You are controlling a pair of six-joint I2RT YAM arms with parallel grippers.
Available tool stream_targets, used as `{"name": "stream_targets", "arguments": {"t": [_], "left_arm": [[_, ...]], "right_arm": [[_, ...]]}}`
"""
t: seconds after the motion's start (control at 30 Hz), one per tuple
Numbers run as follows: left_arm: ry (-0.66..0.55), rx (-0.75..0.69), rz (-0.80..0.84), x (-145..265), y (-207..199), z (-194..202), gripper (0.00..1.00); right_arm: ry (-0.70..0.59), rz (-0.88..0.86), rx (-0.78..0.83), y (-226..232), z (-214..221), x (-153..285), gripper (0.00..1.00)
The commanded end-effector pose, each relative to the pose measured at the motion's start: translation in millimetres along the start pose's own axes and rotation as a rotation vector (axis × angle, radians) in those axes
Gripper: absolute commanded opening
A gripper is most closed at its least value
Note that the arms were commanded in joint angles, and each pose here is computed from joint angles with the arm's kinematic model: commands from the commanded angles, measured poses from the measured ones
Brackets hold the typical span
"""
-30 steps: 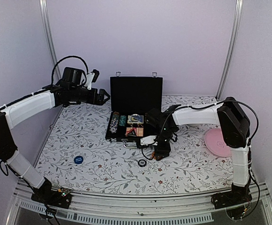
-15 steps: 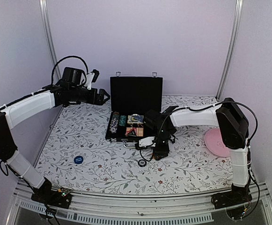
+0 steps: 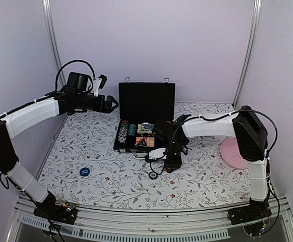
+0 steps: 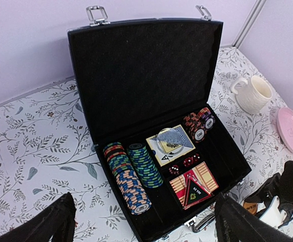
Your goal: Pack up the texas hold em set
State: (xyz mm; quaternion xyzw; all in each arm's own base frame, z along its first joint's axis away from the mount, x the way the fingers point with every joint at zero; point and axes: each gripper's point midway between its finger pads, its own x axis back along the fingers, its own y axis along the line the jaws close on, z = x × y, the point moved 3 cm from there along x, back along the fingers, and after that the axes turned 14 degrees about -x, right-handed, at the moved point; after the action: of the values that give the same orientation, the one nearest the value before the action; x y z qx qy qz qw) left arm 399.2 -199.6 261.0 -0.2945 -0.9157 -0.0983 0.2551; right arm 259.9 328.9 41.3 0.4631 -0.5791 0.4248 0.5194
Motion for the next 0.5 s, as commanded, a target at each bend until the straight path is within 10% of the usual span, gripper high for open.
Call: {"name": "stream_targets", "arguments": {"t": [0.0,0.47], "left_arm": [[-0.009,0.012,-0.004,3,5,-1,0.96],[-0.015,0.015,-0.007,5,7,-2,0.96]], "right_arm": [[0.153,-0.054,0.003,17,27,-37,0.36],[-0.162,0.044,0.031,-9,-50,71,0.35]]}}
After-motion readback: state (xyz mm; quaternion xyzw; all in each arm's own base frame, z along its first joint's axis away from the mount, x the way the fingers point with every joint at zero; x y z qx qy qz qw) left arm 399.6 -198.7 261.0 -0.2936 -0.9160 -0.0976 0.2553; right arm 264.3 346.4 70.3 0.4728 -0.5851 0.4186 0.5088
